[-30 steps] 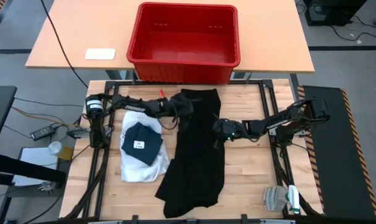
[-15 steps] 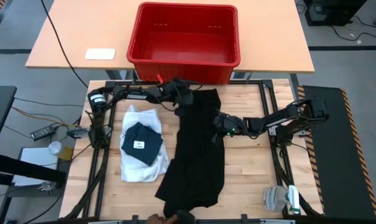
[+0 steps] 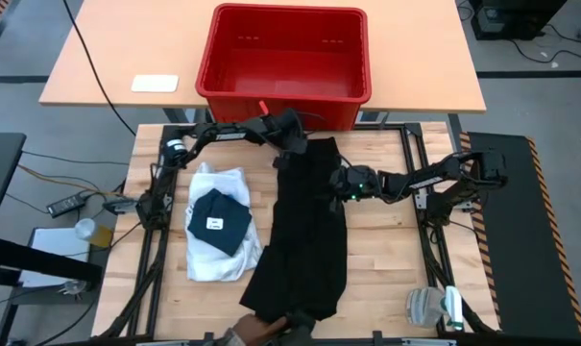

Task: Fold laundry
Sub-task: Fold the black shirt

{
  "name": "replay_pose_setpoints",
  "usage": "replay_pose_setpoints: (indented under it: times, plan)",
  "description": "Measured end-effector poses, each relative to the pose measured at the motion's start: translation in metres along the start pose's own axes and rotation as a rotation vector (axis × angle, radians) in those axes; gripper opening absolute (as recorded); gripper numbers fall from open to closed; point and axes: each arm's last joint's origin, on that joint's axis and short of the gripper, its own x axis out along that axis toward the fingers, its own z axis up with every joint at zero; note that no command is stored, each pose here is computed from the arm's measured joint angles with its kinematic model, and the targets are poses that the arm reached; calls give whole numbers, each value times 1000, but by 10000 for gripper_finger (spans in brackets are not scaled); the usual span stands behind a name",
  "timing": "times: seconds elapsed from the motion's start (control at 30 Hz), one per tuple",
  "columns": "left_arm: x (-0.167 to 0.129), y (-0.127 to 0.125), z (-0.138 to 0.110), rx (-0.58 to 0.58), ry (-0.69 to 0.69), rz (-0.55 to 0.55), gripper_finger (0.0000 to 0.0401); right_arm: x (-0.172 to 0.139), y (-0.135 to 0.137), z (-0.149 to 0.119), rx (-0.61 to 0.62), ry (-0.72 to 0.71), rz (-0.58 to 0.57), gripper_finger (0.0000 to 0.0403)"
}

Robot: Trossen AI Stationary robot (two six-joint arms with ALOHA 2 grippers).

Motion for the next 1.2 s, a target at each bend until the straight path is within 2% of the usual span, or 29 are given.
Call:
replay_pose_setpoints:
  times: [0.13,0.37,0.53,0.73,0.83,0.9,1.0,1.1,1.2]
  plan:
    - [9,1,2,-11,24,-73,193,0,-3,1,2,5,25,182]
    - [-6,14,16,-104,68,-78,193,0,-2,1,0,10,46,180]
    - [-25,31,27,-103,63,-54,193,0,-2,1,2,10,51,180]
    - [-29,32,24,-48,93,-87,193,0,-1,1,3,13,71,178]
    - [-32,24,23,-75,135,-154,193,0,-4,2,-5,-11,-17,178]
    - [-42,22,29,-114,98,-187,193,0,-3,3,-58,-27,-75,177]
    - [-64,26,44,-168,10,-153,193,4,2,18,-122,-54,-179,177]
    - [-75,21,48,-250,-45,-163,193,10,6,42,-155,29,-264,173]
    - [-78,9,43,-305,-117,-171,192,12,4,64,-189,113,-399,168]
